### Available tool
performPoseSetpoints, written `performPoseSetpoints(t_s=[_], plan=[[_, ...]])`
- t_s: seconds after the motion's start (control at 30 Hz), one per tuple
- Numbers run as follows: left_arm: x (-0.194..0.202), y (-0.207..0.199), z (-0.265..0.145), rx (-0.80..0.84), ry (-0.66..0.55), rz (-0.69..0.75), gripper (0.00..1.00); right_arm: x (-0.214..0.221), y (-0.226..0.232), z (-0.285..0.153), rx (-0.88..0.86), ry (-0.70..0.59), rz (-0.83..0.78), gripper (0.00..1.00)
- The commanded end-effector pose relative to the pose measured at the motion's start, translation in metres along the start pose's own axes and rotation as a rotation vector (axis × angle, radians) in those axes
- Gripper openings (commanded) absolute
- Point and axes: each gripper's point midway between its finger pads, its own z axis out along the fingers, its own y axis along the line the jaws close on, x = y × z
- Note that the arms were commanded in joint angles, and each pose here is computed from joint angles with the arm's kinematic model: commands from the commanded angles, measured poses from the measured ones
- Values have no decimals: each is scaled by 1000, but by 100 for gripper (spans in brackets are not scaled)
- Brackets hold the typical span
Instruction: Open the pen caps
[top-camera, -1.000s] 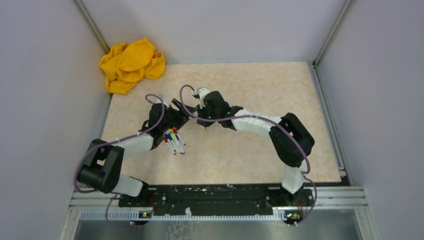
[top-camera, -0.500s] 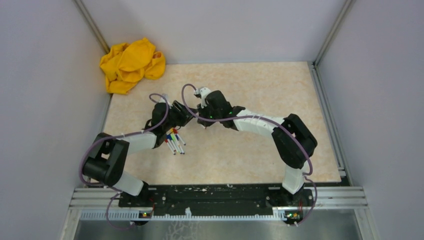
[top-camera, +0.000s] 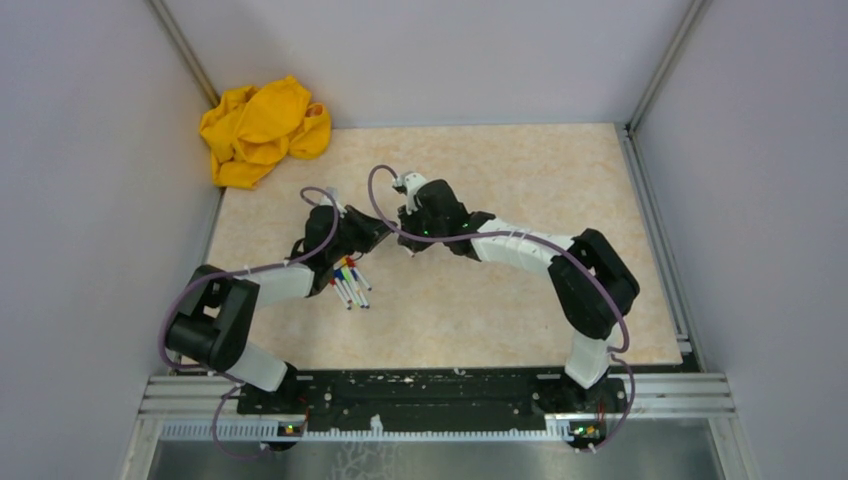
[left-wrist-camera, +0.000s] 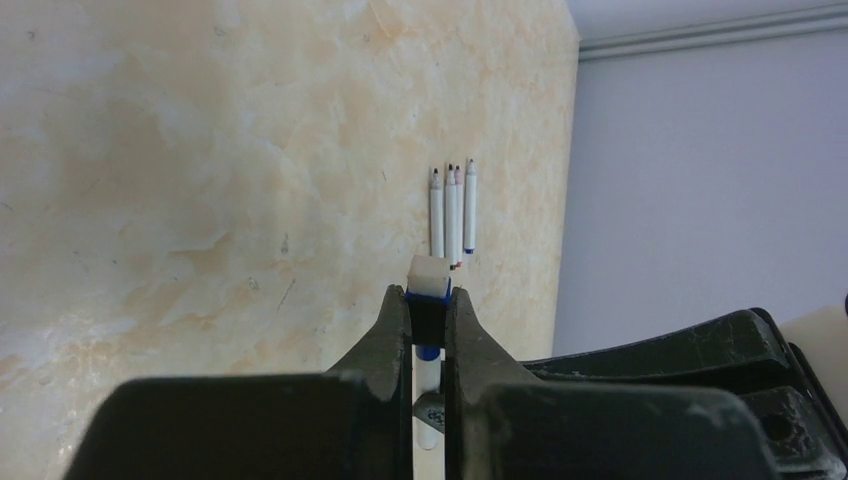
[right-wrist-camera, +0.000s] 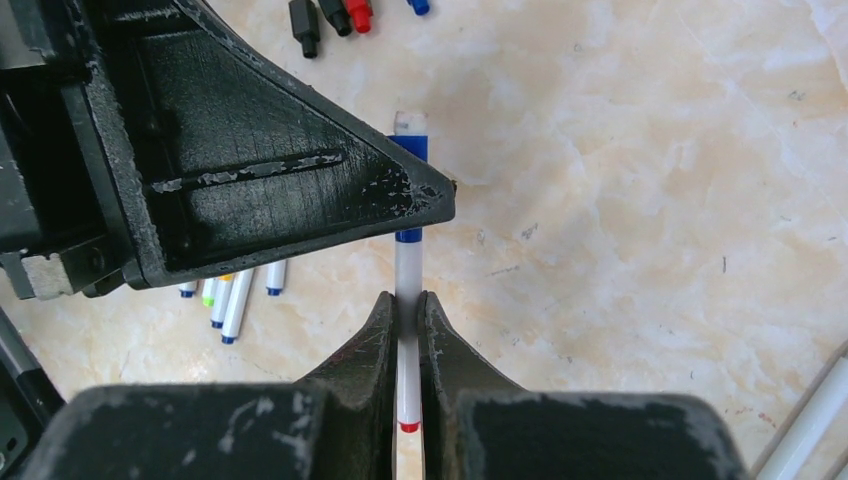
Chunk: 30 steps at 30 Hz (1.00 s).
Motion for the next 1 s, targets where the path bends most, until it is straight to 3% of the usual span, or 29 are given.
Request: performPoseSetpoints(t_s=[0.0, 0.03, 0.2, 0.37, 0.5, 0.6, 0.97], plan=[[-4, -21, 2, 64, -7, 23, 0, -33, 6, -18, -20, -108, -9, 0], [-3, -22, 2, 66, -4, 25, 0, -35, 7, -19, -29, -113, -11, 0], [1, -30, 3, 88, 14, 35, 0, -38, 9, -18, -38, -119, -16, 22], [4, -37, 2, 111, 33, 27, 0, -36, 8, -13, -37, -112, -15, 26], [5, -39, 0, 115, 40, 25, 0, -37, 5, -11, -26, -115, -12, 21], [4, -39, 0, 113, 35, 30, 0, -36, 3, -7, -26, -113, -6, 0], [-100, -3, 23, -158, -278, 96, 0, 10, -11, -16, 17, -69, 20, 0]])
